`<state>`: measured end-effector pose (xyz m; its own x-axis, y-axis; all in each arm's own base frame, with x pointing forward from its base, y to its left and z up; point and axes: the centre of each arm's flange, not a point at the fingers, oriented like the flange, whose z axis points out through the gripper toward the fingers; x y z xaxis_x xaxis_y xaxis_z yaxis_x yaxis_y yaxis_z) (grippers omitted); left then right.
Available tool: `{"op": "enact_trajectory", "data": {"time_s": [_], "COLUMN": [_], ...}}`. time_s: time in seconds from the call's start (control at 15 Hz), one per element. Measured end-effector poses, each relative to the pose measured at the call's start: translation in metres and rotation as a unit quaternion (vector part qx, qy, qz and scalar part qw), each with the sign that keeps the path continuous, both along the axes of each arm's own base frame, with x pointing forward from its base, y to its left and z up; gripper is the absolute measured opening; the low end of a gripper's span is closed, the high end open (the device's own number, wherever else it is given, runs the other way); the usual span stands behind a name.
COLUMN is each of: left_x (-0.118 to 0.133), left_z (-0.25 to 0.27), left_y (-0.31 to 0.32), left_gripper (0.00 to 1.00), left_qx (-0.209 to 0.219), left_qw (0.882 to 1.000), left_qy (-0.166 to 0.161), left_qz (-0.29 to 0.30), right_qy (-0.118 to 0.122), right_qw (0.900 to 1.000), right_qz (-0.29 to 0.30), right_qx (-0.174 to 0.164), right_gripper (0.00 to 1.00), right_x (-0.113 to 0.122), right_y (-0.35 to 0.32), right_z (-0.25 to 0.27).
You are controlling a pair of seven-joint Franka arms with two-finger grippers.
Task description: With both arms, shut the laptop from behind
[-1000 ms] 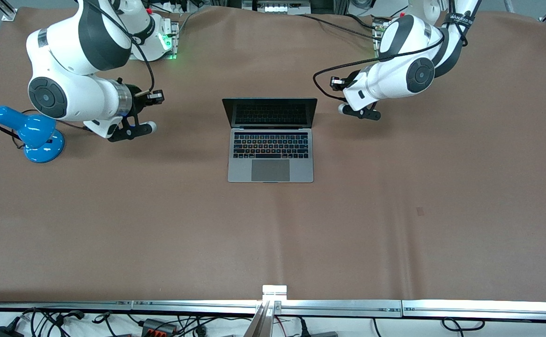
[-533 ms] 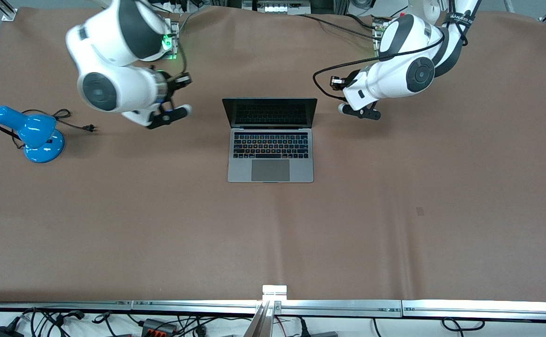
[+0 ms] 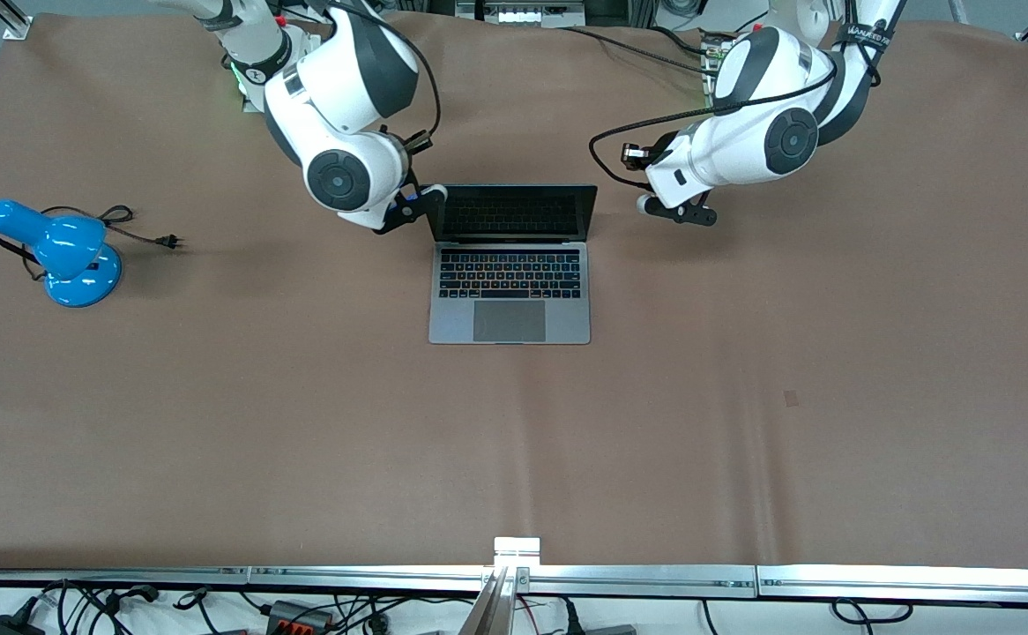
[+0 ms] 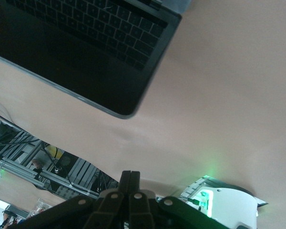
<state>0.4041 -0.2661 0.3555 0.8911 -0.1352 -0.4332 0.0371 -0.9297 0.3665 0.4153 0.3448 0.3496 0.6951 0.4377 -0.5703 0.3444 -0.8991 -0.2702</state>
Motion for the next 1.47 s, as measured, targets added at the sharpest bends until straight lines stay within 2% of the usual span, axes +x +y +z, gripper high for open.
{"op": "enact_trajectory", "data": {"time_s": [0.33,0.67,0.87,1.13,1.47], "left_x": [0.001,-0.005,-0.001,0.014,0.036], "left_z": [-0.021,-0.042,-0.05,-0.049,-0.052], "left_y": [-0.016,-0.042,-0.047,-0.053,-0.058], "left_gripper": [0.01,0.01,0.01,0.01,0.01], "left_qx": [-0.028,-0.04,-0.048,-0.061,-0.077], "left_qw": [0.999,0.999,0.998,0.997,0.995], "left_qy": [0.009,0.007,0.007,0.004,0.009], "left_qz": [0.028,0.032,0.043,0.049,0.061], "right_qy": [-0.018,-0.035,-0.067,-0.114,-0.15], "right_qw": [1.0,0.999,0.996,0.99,0.982], "right_qz": [-0.012,-0.025,-0.049,-0.08,-0.109], "right_qx": [-0.013,-0.015,-0.012,0.009,0.017], "right_gripper": [0.01,0.01,0.01,0.01,0.01], "right_x": [-0.01,-0.008,-0.004,0.015,0.042], "right_y": [0.023,0.032,0.044,0.049,0.037], "right_z": [-0.008,-0.019,-0.019,-0.01,-0.001]}}
